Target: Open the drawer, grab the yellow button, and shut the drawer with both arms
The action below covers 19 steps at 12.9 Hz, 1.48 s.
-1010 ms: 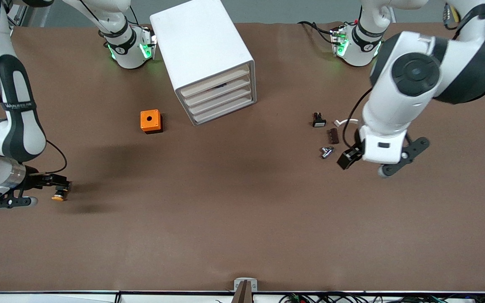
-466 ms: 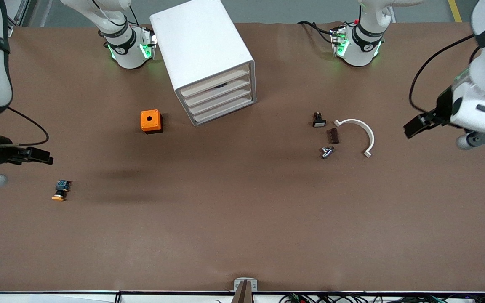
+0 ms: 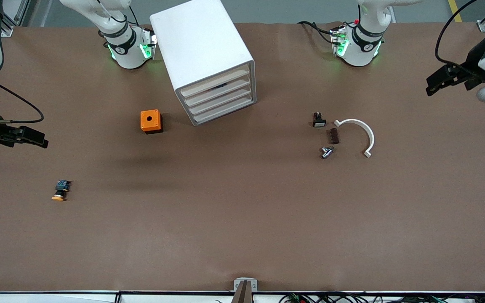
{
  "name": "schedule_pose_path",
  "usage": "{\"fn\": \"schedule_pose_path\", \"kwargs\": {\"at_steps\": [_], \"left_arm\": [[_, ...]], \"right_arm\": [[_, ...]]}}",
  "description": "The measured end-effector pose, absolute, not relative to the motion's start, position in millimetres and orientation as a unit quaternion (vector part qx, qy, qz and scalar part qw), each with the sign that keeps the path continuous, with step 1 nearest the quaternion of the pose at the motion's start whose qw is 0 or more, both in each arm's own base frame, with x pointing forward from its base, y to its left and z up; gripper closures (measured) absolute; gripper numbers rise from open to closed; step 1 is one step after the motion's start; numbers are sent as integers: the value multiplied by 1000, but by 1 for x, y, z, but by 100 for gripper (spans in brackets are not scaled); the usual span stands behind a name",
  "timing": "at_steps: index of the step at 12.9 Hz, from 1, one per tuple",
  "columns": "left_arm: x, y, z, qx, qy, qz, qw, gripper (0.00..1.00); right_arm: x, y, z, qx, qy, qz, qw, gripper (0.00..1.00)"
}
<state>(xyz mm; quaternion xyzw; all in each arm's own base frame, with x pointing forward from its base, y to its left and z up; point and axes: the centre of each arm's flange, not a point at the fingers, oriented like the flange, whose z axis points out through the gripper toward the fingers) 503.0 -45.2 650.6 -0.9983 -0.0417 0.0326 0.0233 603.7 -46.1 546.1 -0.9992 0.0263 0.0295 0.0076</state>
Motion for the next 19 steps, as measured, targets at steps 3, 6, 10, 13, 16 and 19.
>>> {"fn": "schedule_pose_path", "kwargs": {"at_steps": [3, 6, 10, 13, 16, 19], "left_arm": [[494, -31, 653, -999, -28, 33, 20, 0], [494, -46, 650, -999, -13, 30, 21, 0], [497, -49, 645, -999, -10, 28, 20, 0], [497, -49, 641, -999, -10, 32, 21, 0], [497, -49, 635, -999, -10, 38, 21, 0], [497, -48, 634, -999, -11, 39, 21, 0]], "right_arm": [[604, -43, 547, -999, 27, 27, 8, 0], [607, -41, 557, -1000, 23, 15, 1, 0], [604, -39, 592, -1000, 21, 5, -4, 0], [597, -42, 608, -1000, 30, 8, -4, 0], [575, -39, 637, -1000, 30, 3, 3, 0], [553, -41, 645, -999, 34, 21, 9, 0]]}}
